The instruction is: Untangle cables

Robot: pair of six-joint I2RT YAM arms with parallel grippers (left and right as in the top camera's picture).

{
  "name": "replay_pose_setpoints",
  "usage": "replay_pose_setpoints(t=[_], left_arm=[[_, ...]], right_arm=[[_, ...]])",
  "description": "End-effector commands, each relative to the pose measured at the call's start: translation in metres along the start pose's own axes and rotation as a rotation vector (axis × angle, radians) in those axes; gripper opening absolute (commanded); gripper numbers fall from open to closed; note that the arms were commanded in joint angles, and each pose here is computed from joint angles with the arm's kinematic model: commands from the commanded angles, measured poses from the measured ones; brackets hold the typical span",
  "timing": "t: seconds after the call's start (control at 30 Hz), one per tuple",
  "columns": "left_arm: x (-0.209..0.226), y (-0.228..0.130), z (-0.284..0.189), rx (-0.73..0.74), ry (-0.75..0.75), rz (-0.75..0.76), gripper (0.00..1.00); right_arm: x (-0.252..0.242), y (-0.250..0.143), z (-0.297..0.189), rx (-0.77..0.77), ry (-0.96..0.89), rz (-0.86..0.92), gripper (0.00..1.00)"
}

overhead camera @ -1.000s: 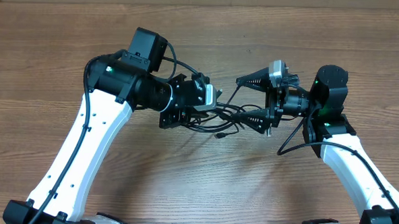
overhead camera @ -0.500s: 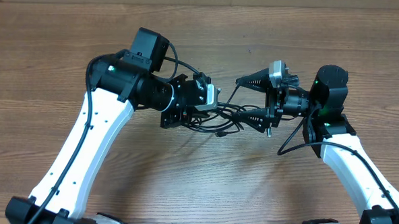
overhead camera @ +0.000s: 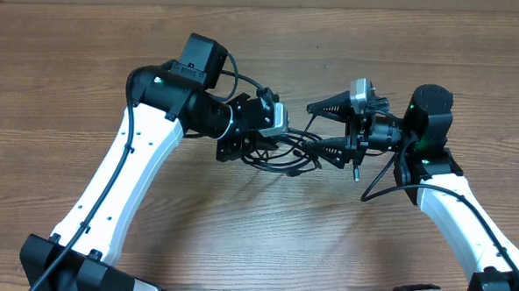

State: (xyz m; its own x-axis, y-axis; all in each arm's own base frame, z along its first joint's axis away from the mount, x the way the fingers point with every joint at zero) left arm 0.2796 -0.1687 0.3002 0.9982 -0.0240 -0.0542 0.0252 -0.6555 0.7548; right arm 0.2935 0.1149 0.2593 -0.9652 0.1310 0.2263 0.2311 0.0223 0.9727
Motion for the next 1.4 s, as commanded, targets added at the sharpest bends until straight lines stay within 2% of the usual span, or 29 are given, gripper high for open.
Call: replay_pose_setpoints(t=[0.0, 0.1, 0.2, 0.33, 0.5, 0.57, 0.9, 0.93, 1.0, 1.03, 1.07, 1.37], left_arm=[[-0.0017, 0.0108, -0.0026, -0.056, -0.013, 0.000, 0.04], [-0.0017, 0.0110, -0.0025, -0.058, -0.013, 0.000, 0.04], [-0.0019, 0.0110, -0.0023, -0.057, -0.014, 0.000, 0.05], [-0.0019, 0.0110, -0.0024, -0.057, -0.014, 0.000, 0.04], [-0.0018, 0.0109, -0.0024, -0.056, -0.014, 0.000, 0.04], [-0.0018, 0.0109, -0.0024, -0.056, -0.014, 0.000, 0.04], [-0.0014, 0.0102, -0.0023, -0.047, -0.008, 0.000, 0.06], [-0.0015, 0.0101, -0.0023, -0.047, -0.009, -0.001, 0.12], [-0.0023, 0.0097, -0.0023, -0.045, -0.013, -0.006, 0.34], [-0.0027, 0.0094, -0.0023, -0.043, -0.015, -0.009, 0.72], [-0.0030, 0.0093, -0.0023, -0.043, -0.017, -0.011, 1.00], [-0.0034, 0.0088, -0.0024, -0.039, -0.019, -0.063, 1.00]], right_arm=[[-0.0009, 0.0021, 0.0006, -0.002, 0.000, -0.011, 0.76], [-0.0009, 0.0021, 0.0006, -0.002, 0.000, -0.011, 0.69], [-0.0010, 0.0021, 0.0006, -0.002, 0.000, -0.012, 0.57], [-0.0009, 0.0021, 0.0006, -0.002, 0.000, -0.011, 0.28], [-0.0010, 0.0021, 0.0006, -0.002, -0.001, -0.012, 0.07], [-0.0011, 0.0021, 0.0006, -0.002, -0.002, -0.012, 0.04], [-0.0012, 0.0021, 0.0006, -0.002, -0.003, -0.012, 0.04], [-0.0012, 0.0021, 0.0006, -0.002, -0.003, -0.012, 0.04], [-0.0013, 0.0021, 0.0006, -0.002, -0.004, -0.012, 0.04], [-0.0013, 0.0021, 0.0006, -0.002, -0.004, -0.012, 0.04], [-0.0013, 0.0021, 0.0006, -0.002, -0.004, -0.012, 0.04], [-0.0062, 0.0023, -0.0001, -0.004, -0.062, -0.011, 0.04]])
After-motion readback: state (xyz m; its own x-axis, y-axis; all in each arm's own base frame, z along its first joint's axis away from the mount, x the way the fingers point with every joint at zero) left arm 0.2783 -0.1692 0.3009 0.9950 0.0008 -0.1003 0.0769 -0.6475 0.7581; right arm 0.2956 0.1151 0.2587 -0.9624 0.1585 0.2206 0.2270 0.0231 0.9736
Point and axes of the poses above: each gripper's point midway between its finger pads, its own z axis out along the fingers, its own x axis along the line the jaws close on, y = z × x, the point moved 9 cm from there along -z, back along the fingers, and after that the axes turned 2 degrees about z, right-handed, at the moved point
